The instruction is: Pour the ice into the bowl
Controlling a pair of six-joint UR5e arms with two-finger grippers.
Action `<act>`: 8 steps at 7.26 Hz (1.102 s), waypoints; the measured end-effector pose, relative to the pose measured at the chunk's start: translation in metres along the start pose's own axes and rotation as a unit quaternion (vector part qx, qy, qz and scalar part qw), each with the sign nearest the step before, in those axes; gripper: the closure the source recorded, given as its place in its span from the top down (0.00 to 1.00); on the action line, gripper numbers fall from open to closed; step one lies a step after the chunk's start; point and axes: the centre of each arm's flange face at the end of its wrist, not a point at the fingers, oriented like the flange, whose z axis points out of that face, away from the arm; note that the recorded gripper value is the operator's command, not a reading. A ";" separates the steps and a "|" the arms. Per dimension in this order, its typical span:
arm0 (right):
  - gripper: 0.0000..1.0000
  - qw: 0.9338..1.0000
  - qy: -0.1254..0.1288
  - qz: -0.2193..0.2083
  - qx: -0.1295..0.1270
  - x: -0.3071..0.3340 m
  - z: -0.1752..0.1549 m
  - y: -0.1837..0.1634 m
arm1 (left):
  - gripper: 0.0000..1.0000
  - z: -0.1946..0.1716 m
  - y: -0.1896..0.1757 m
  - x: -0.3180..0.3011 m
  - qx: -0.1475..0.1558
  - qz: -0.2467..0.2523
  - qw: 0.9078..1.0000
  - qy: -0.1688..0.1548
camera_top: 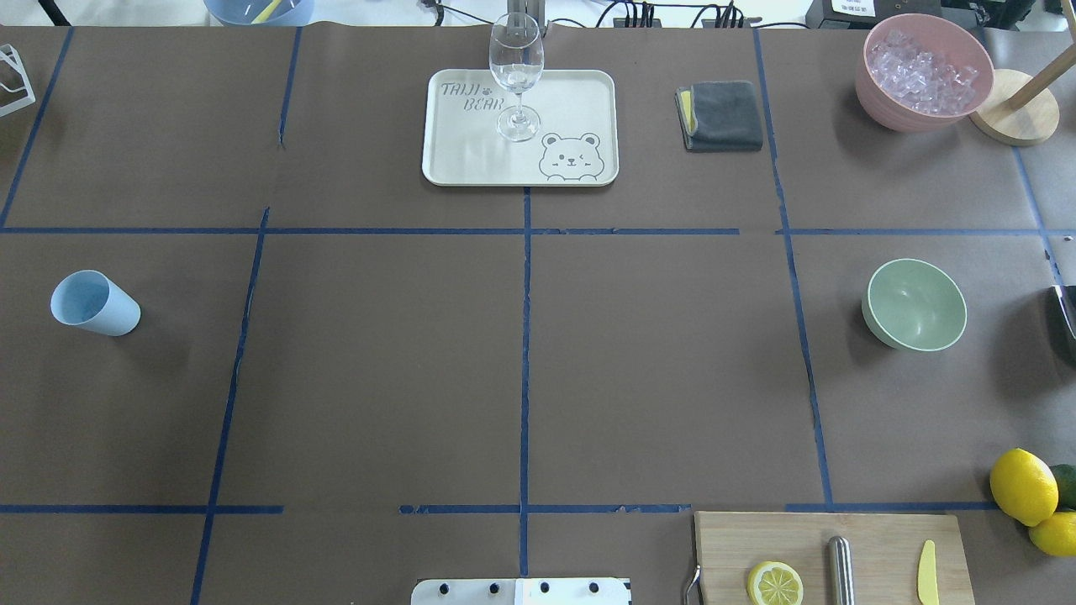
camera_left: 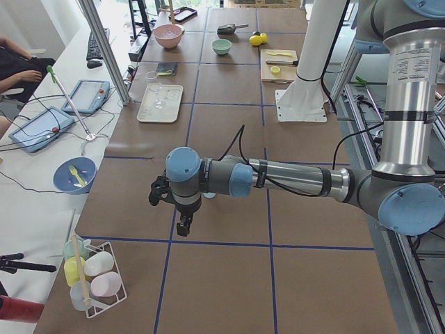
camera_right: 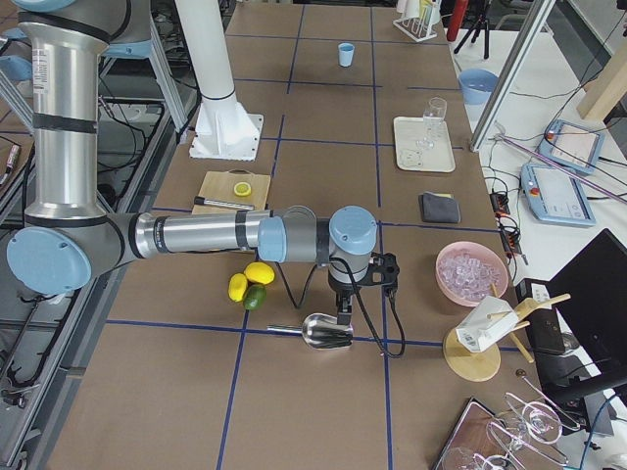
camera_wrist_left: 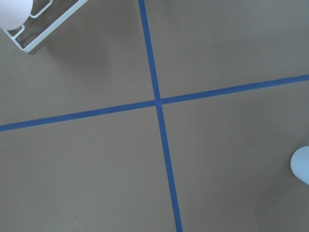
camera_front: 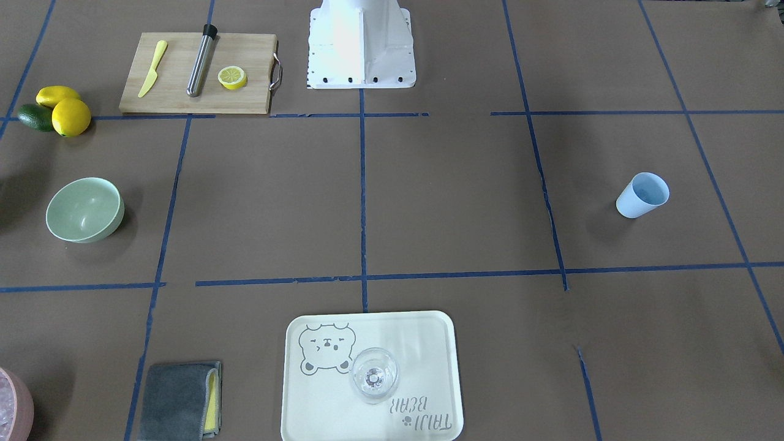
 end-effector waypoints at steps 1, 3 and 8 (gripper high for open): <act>1.00 1.000 0.000 -0.005 0.004 -0.006 -0.004 -0.007 | 1.00 -0.009 -0.003 0.009 0.009 0.009 1.000 -0.001; 1.00 1.000 -0.003 -0.005 0.000 -0.011 0.000 -0.011 | 1.00 -0.033 -0.008 0.034 0.034 0.035 0.999 -0.004; 1.00 1.000 -0.008 0.003 0.004 -0.042 -0.004 -0.015 | 1.00 -0.085 -0.035 0.110 0.096 0.068 0.993 0.004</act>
